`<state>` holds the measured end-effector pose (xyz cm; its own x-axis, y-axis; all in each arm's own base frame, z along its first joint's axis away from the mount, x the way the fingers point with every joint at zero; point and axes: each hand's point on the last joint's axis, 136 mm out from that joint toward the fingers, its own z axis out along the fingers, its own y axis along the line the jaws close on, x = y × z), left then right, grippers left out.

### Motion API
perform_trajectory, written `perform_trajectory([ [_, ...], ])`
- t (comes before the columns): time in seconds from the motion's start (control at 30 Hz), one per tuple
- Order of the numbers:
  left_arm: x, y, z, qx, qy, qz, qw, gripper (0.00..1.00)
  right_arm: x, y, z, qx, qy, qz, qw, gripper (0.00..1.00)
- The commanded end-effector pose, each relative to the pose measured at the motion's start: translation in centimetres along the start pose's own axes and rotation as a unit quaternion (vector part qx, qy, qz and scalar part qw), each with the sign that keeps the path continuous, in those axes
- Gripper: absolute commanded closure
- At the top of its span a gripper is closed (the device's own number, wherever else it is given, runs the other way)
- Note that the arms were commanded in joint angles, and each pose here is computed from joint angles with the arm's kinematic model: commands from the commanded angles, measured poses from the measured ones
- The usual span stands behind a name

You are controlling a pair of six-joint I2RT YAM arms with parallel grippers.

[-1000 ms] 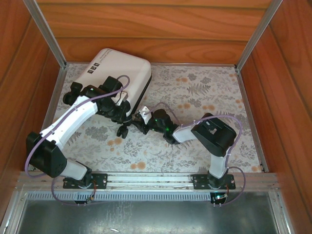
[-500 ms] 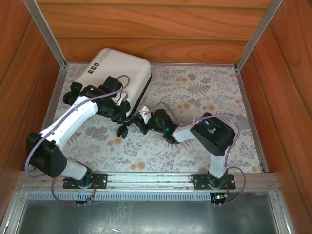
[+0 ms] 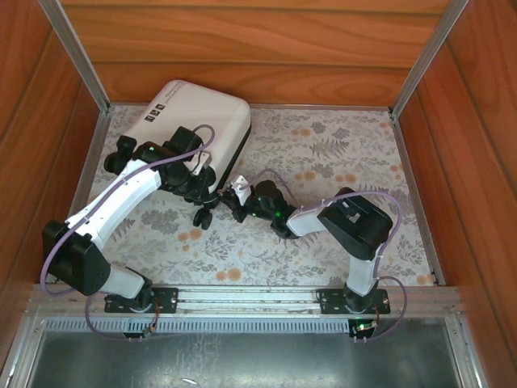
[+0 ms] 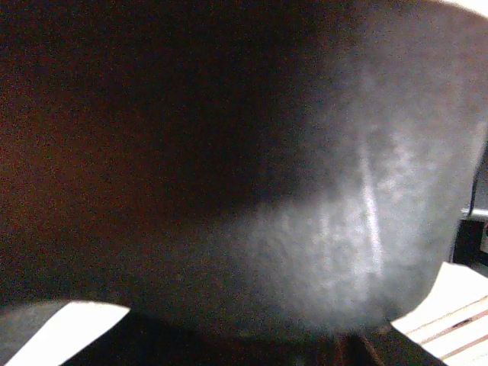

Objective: Pack the luggage

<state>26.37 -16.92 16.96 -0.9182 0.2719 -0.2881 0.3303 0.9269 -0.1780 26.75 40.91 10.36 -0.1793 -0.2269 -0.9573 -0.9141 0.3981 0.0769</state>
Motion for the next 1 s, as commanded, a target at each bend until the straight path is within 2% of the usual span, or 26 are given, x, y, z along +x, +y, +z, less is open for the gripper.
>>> perform_trajectory([
  [0.0,-1.0,0.6,-0.9,-0.014,-0.036,-0.009,0.999,1.0,-3.2,1.3,-1.1,-0.027,-0.046,-0.014,0.998,1.0],
  [0.03,-1.0,0.7,-1.0,-0.015,-0.038,-0.009,0.999,1.0,-3.3,1.7,-1.2,-0.036,-0.046,-0.009,0.998,1.0],
  [0.07,-1.0,0.6,-1.0,-0.014,-0.039,-0.009,0.999,1.0,-3.3,1.8,-1.2,-0.041,-0.043,-0.002,0.998,0.95],
  [0.1,-1.0,0.7,-1.0,-0.015,-0.04,-0.01,0.999,1.0,-3.1,1.8,-1.1,-0.041,-0.035,0.011,0.999,0.77],
  [0.13,-0.9,0.7,-1.1,-0.014,-0.041,-0.011,0.999,1.0,-2.8,1.5,-0.9,-0.036,-0.017,0.028,0.999,0.53],
  [0.17,-1.0,0.6,-1.1,-0.013,-0.042,-0.012,0.999,1.0,-2.5,1.3,-0.8,-0.028,0.002,0.043,0.999,0.44],
  [0.23,-0.9,0.6,-1.2,-0.012,-0.044,-0.014,0.999,1.0,-1.5,0.3,-0.8,0.005,0.06,0.072,0.996,0.33],
  [0.3,-0.9,0.6,-1.3,-0.01,-0.048,-0.015,0.999,1.0,-1.0,-0.2,-1.3,0.034,0.085,0.078,0.993,0.25],
  [0.37,-0.8,0.6,-1.4,-0.01,-0.051,-0.015,0.999,1.0,-0.9,-0.3,-2.0,0.06,0.083,0.062,0.993,0.23],
  [0.5,-0.9,0.6,-1.6,-0.009,-0.059,-0.017,0.998,1.0,0.4,-0.4,-2.6,0.121,0.105,0.023,0.987,0.27],
  [0.73,-0.7,0.7,-1.5,-0.01,-0.063,-0.014,0.998,1.0,-0.1,1.5,-0.4,0.135,0.093,-0.029,0.986,0.42],
  [0.83,-0.6,0.7,-1.4,-0.008,-0.061,-0.014,0.998,1.0,-0.1,0.6,0.1,0.178,0.093,-0.036,0.979,0.54],
  [0.97,-0.6,0.7,-1.4,-0.006,-0.062,-0.013,0.998,1.0,-0.5,-1.2,0.1,0.236,0.097,-0.041,0.966,0.61],
])
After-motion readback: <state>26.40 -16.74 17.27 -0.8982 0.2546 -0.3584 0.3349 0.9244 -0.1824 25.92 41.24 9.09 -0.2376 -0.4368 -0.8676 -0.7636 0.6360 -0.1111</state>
